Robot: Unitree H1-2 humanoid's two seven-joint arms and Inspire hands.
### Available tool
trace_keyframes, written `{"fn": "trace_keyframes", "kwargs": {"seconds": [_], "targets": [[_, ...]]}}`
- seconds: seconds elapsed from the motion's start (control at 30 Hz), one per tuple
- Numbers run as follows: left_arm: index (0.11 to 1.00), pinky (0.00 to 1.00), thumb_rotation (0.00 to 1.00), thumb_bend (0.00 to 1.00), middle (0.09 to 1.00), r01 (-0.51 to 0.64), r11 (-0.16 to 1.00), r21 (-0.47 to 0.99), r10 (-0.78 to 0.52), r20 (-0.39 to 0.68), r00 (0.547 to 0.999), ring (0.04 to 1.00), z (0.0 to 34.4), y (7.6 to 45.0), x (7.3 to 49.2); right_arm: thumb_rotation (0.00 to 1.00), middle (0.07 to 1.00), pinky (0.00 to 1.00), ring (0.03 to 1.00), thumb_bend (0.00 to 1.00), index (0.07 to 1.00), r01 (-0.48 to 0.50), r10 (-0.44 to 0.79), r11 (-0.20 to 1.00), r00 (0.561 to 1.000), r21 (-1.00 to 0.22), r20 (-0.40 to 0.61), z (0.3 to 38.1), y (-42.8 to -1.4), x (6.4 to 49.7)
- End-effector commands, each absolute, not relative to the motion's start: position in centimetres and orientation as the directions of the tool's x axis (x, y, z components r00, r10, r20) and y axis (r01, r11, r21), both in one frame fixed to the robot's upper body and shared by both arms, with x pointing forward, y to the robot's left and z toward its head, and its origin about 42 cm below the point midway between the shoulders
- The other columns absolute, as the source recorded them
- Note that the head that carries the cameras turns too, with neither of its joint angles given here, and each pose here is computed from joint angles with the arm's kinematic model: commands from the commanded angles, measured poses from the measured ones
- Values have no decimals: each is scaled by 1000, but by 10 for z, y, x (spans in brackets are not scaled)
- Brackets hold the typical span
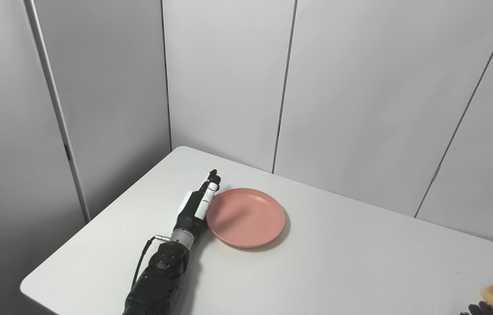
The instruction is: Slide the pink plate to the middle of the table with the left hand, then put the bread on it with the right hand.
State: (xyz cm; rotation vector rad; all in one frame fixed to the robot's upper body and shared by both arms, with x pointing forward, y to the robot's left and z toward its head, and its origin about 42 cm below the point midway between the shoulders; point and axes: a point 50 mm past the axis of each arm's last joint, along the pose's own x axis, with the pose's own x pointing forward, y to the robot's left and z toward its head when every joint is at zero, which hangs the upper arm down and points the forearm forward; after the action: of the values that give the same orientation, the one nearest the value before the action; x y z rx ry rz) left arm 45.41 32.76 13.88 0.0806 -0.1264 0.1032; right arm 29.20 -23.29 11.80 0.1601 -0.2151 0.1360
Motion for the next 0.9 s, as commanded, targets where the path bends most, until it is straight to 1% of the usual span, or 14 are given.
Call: {"fn": "trace_keyframes", "kwargs": {"seconds": [0.0,0.1,0.17,0.23,0.3,0.4,0.47,0.6,0.73,0.77,0.87], "targets": [[965,1000,1000,712,960,-100,992,76,87,164,983,968,152,320,463,851,1000,1000,1000,799,1000,-155,116,979,959,134,258,124,-235,294],[968,1000,1000,709,962,-85,995,58,75,151,986,968,152,308,466,849,1000,1000,1000,808,1000,-155,117,979,960,132,255,124,-235,294],[962,1000,1000,685,958,-82,995,55,73,148,986,965,152,303,467,848,1000,1000,1000,811,1000,-155,118,979,960,132,254,124,-235,294],[959,1000,1000,690,958,-71,996,51,63,150,987,969,152,297,468,846,1000,1000,1000,811,1000,-158,120,978,959,134,255,124,-234,294],[961,1000,1000,716,961,-60,997,50,52,156,986,970,152,291,469,845,1000,1000,1000,807,1000,-159,120,978,959,138,257,124,-234,294],[962,986,1000,719,962,-50,997,50,41,163,986,967,152,285,471,838,1000,1000,1000,808,1000,-159,118,976,959,148,256,125,-232,295],[967,972,1000,693,964,-39,998,41,32,165,986,964,152,279,471,839,1000,1000,1000,806,1000,-163,121,976,959,147,258,125,-232,295],[965,966,1000,679,960,-26,1000,18,23,162,986,959,151,269,470,838,1000,1000,1000,804,1000,-163,120,975,958,149,259,126,-230,295],[964,970,1000,675,958,-12,1000,12,10,151,988,957,148,262,468,887,1000,1000,1000,797,1000,-169,132,979,955,119,264,129,-229,294],[965,984,1000,685,961,-5,1000,11,4,149,989,963,147,260,467,895,1000,1000,1000,789,1000,-170,136,979,955,113,263,129,-229,294],[966,979,1000,688,962,9,1000,13,-11,157,988,963,147,255,466,903,1000,1000,1000,761,1000,-169,139,981,954,92,264,131,-229,292]]}}
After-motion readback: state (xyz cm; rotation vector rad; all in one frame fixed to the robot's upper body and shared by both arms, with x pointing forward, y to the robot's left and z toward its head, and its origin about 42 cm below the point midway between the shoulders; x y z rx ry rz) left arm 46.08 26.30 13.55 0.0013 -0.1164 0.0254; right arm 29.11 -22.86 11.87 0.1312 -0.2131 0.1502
